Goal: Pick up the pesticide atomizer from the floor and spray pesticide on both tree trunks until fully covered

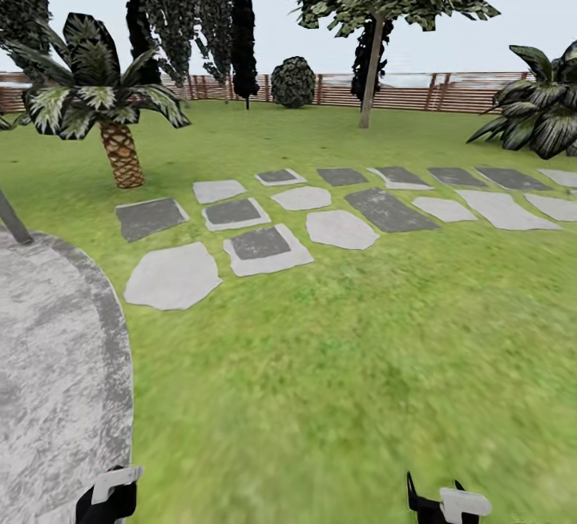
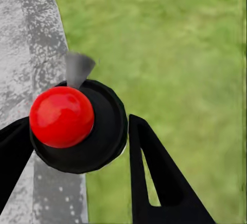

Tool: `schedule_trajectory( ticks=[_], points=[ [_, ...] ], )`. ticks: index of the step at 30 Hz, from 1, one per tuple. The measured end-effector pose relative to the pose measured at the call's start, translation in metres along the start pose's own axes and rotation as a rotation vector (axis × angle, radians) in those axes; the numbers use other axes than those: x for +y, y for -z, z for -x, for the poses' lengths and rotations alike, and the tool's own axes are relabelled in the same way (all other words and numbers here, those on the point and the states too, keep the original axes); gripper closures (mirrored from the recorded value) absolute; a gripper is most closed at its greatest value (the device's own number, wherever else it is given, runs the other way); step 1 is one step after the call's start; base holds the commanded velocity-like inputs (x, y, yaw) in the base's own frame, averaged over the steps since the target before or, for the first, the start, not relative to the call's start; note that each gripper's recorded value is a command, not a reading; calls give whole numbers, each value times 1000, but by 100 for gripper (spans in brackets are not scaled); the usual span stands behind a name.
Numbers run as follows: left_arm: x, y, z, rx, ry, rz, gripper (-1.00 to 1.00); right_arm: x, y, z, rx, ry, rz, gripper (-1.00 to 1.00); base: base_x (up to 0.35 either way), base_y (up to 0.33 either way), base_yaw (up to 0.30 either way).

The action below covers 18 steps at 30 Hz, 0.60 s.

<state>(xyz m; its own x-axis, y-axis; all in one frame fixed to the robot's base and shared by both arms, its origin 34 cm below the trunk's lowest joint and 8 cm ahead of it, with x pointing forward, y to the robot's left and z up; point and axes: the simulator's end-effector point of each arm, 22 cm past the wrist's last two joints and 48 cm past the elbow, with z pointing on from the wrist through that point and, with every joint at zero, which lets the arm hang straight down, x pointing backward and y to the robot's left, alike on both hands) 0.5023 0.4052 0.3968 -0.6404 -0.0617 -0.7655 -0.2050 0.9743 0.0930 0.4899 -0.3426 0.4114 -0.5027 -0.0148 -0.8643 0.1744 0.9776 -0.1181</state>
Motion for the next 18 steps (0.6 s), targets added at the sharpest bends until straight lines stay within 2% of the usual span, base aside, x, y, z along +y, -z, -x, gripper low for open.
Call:
schedule_trajectory(
  ticks=[18],
  points=[
    [-1,0,0,2,1,-1,100,1,0,-1,1,2,3,-100,274,-158,-289]
  ],
)
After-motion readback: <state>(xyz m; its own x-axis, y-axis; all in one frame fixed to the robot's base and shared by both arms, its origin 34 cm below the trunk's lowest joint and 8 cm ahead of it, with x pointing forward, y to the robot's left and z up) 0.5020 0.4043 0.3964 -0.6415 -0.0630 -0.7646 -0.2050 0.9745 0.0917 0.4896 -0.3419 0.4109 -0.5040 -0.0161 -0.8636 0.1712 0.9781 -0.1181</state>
